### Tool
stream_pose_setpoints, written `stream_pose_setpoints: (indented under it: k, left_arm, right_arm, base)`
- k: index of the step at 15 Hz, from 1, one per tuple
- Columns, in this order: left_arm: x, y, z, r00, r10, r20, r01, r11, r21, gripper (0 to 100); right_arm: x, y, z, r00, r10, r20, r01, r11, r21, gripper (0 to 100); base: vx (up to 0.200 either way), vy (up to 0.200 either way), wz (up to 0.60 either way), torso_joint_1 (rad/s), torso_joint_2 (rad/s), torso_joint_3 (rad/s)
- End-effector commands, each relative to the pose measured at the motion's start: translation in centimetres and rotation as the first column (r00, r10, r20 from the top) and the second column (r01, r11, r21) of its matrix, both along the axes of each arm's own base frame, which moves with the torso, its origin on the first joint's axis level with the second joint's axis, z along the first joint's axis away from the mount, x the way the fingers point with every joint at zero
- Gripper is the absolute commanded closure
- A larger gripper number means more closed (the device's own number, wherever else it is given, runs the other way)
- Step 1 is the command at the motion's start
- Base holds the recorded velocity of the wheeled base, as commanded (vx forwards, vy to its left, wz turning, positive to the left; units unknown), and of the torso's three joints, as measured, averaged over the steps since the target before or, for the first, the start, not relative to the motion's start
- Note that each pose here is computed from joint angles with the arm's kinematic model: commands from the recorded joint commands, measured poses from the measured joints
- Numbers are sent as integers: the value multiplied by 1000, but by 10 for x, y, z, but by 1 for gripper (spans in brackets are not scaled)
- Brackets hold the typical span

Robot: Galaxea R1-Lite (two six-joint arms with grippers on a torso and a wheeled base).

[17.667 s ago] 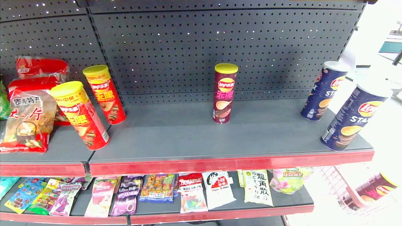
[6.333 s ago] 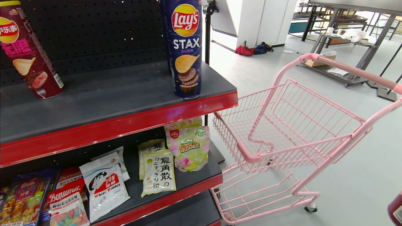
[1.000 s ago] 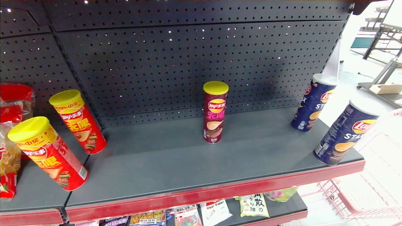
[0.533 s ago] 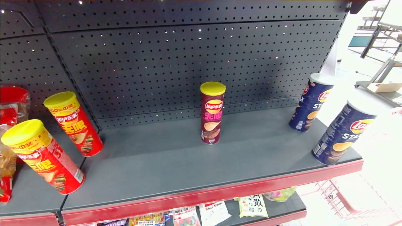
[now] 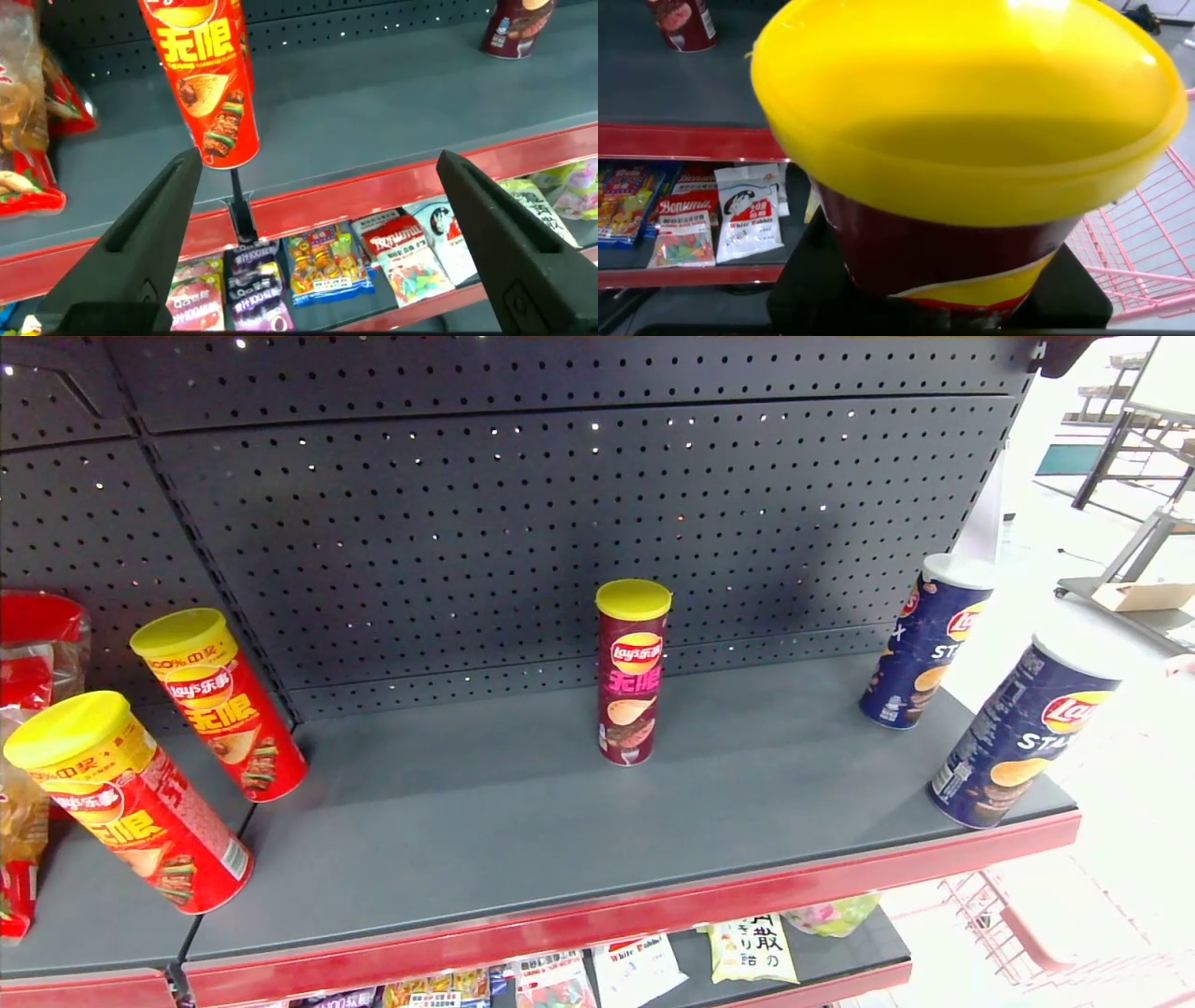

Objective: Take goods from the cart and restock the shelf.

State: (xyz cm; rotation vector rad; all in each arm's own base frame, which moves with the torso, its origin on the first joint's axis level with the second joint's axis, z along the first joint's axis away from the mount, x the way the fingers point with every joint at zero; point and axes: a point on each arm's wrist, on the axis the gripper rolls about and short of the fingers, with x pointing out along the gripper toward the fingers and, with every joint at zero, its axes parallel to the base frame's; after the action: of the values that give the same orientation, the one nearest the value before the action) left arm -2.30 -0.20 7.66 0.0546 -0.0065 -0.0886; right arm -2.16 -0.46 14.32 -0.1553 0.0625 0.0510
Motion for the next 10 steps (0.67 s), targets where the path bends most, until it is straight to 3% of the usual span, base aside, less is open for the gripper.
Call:
stream_pose_setpoints:
  k: [1,3,5,6,7,8,10]
  left_arm:
    - [0,0,0,1000,1,-3,-1,1000,-5,0]
    - [-1,0,7,1000,-8,21,9,1000,-25,0]
    - [23,0,113,1000,-11,8,12,978,-207,0]
    - [33,0,138,999,-39,21,42,975,-219,0]
    - [41,-2,139,996,-93,-7,90,977,-193,0]
    - [55,-6,133,969,-233,-77,224,968,-112,0]
    - [85,-14,138,907,-388,-162,384,921,-57,0]
  right_arm:
    - [0,0,-1,1000,-5,-1,5,1000,-1,100]
    - [0,0,-2,1000,-9,-4,9,1000,-1,100]
    - [0,0,-1,1000,-20,-1,20,1000,-3,100]
    - [0,0,0,1000,-21,4,21,1000,-5,100]
    - [0,0,1,1000,-21,10,21,1000,-7,100]
    - [-1,0,2,1000,-21,18,21,1000,-8,100]
    - [-7,-1,-4,999,-24,42,24,1000,-2,100]
  base:
    - [0,0,0,0,0,0]
    - [0,0,0,0,0,0]
    - [0,0,0,0,0,0]
    - [0,0,0,0,0,0]
    - [0,0,0,0,0,0]
    - [0,0,0,0,0,0]
    - [0,0,0,0,0,0]
